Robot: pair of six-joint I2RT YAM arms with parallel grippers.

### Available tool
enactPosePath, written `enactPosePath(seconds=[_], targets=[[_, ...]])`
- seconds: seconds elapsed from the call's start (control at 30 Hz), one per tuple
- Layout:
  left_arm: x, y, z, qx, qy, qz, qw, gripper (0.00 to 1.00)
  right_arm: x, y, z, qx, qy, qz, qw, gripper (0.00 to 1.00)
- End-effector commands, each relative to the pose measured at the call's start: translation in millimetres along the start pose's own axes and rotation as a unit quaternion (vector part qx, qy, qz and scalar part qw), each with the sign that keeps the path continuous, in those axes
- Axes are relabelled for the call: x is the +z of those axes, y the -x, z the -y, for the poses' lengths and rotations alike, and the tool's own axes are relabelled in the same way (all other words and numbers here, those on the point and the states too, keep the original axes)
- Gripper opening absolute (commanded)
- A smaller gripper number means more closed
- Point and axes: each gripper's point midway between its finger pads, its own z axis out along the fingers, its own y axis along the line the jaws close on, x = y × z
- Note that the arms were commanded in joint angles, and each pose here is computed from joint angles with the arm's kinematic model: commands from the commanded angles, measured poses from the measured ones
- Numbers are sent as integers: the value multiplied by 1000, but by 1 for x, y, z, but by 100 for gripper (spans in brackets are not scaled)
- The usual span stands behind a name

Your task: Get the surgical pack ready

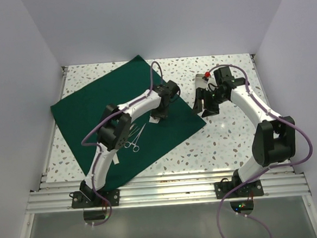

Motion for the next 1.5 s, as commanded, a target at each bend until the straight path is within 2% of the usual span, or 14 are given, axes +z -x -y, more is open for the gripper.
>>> enactPosePath(seconds=[0.0, 0.13, 0.33, 0.53, 0.6, 0.87, 1.03, 1.1, 1.17, 1.3, 1.43, 1.47], targets=[[13, 0, -3, 5, 12, 3, 1000, 35, 2, 3, -5, -8, 16, 5, 1000, 64], [17, -3, -3, 8, 14, -1, 1000, 33, 3, 3, -4, -7, 15, 4, 1000, 64], [16, -2, -4, 13, 14, 0, 1000, 24, 5, 5, -7, -3, 23, 4, 1000, 64], [8, 5, -12, 11, 17, 9, 1000, 9, 6, 12, -11, 0, 30, 7, 1000, 64], [7, 6, -13, 9, 16, 10, 1000, 0, 7, 13, -12, 2, 33, 7, 999, 64], [-26, 22, -11, 3, -22, 25, 999, 0, 8, 14, -17, 6, 43, 7, 999, 64], [-81, 41, -6, -28, -139, 40, 989, 0, 10, 23, -34, 10, 96, 4, 995, 65], [-107, 51, -6, -42, -203, 63, 976, 0, 13, 33, -48, -6, 141, 21, 990, 66], [-114, 54, -7, -55, -263, 78, 960, 0, 16, 39, -61, -15, 192, 30, 981, 68], [-141, 55, -20, -77, -328, 105, 936, 0, 16, 58, -77, -15, 235, 48, 971, 70], [-143, 47, -30, -78, -316, 113, 939, 0, 20, 69, -76, 49, 200, 31, 978, 71], [-147, 48, -33, -80, -311, 122, 939, 0, 20, 72, -75, 89, 174, 27, 980, 71]])
